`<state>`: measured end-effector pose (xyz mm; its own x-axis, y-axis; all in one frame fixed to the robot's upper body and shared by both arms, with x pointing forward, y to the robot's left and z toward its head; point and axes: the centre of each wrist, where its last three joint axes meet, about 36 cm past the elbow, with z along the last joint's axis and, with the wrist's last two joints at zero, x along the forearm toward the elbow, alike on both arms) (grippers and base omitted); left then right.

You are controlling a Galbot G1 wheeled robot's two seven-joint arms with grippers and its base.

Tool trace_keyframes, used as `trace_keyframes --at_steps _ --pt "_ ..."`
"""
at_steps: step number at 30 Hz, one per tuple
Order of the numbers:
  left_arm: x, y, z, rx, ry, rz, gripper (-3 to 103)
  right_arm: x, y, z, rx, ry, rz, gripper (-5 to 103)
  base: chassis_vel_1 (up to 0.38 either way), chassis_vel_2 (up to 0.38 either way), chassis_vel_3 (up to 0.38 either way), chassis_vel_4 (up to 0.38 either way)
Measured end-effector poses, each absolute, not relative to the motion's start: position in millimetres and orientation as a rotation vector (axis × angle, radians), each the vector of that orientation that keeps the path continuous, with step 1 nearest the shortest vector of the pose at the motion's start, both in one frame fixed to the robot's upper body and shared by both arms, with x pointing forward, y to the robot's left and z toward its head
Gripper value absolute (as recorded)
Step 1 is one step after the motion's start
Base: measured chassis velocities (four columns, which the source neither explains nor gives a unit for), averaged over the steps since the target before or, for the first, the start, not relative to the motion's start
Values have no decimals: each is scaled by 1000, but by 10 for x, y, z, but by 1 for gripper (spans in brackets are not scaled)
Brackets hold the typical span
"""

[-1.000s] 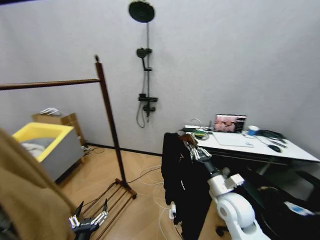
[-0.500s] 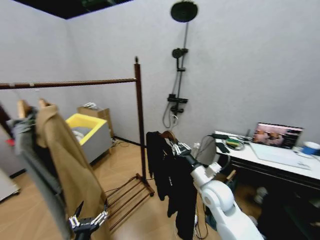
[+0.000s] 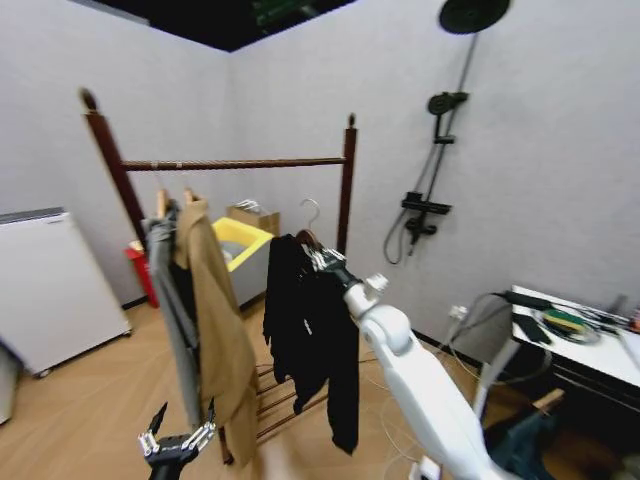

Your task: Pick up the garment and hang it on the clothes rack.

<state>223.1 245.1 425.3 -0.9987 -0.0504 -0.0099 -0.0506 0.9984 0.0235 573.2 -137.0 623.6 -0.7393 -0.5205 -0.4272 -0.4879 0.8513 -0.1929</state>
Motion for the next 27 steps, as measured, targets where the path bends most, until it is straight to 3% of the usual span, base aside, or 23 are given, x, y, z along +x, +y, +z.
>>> trace_keyframes --at_steps 11,20,27 --pt "2231 2451 4253 -79 3131 37 100 6378 -959 6882 -694 2501 -176 9 7 3 4 11" --pt "2231 2451 4253 -79 3131 37 100 6850 -353 7233 -649 2537 -194 9 0 0 0 0" --pt "2231 2451 4253 -79 3131 37 100 7200 -490 7408 -536 2609 -238 9 0 0 0 0"
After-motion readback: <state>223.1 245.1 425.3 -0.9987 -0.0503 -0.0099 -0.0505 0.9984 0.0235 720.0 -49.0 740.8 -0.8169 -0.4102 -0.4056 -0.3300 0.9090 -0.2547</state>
